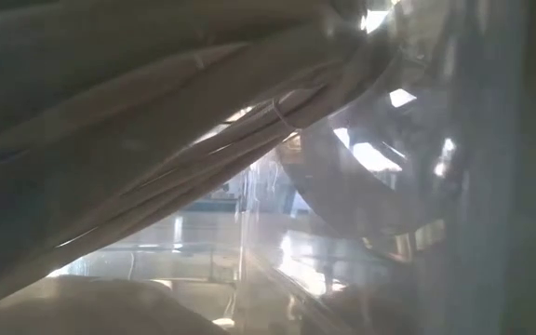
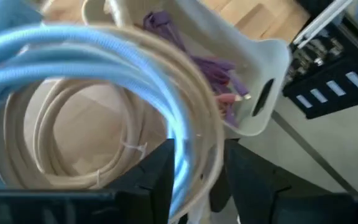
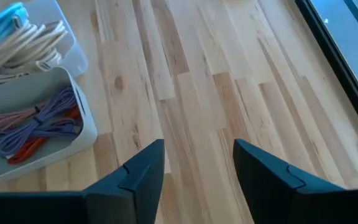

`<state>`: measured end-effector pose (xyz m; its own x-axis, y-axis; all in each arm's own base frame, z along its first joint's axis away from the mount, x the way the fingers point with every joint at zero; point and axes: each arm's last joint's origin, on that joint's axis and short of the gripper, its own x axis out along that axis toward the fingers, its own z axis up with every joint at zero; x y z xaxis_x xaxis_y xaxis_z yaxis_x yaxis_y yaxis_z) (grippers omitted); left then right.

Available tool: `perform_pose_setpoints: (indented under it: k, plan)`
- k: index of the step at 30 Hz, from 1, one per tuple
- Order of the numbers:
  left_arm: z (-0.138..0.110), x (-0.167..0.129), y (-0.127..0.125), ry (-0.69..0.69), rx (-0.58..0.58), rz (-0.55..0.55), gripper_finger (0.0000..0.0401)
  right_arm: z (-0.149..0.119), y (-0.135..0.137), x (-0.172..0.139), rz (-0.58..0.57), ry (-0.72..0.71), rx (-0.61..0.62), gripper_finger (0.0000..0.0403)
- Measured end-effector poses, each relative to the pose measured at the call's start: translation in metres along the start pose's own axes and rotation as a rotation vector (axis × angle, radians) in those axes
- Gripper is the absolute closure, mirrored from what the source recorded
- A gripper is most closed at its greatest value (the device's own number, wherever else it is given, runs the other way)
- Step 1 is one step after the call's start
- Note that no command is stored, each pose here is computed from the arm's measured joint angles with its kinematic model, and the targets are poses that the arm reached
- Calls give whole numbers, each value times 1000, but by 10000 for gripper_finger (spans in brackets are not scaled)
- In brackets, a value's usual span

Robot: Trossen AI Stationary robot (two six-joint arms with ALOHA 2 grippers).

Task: Pick & Place USB Port
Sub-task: Return to Home Position

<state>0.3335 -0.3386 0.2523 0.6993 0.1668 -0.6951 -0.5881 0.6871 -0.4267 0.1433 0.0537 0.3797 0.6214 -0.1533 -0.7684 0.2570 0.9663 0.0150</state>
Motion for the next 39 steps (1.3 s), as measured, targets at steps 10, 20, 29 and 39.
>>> perform_pose_setpoints:
  k: [10, 20, 29, 39]
  plan:
    - [33, -41, 0, 1, 119, 115, 248, 2, 3, 3, -5, -3, -51, 198]
    - [78, -94, 23, -7, 457, 200, 306, 8, 7, 1, 85, -55, -48, 209]
    - [146, -168, 49, -200, 898, 142, 397, 36, 7, -22, 144, -292, 8, 388]
    - [218, -258, 111, -398, 1137, 130, 400, 57, -14, -95, 157, -577, 10, 402]
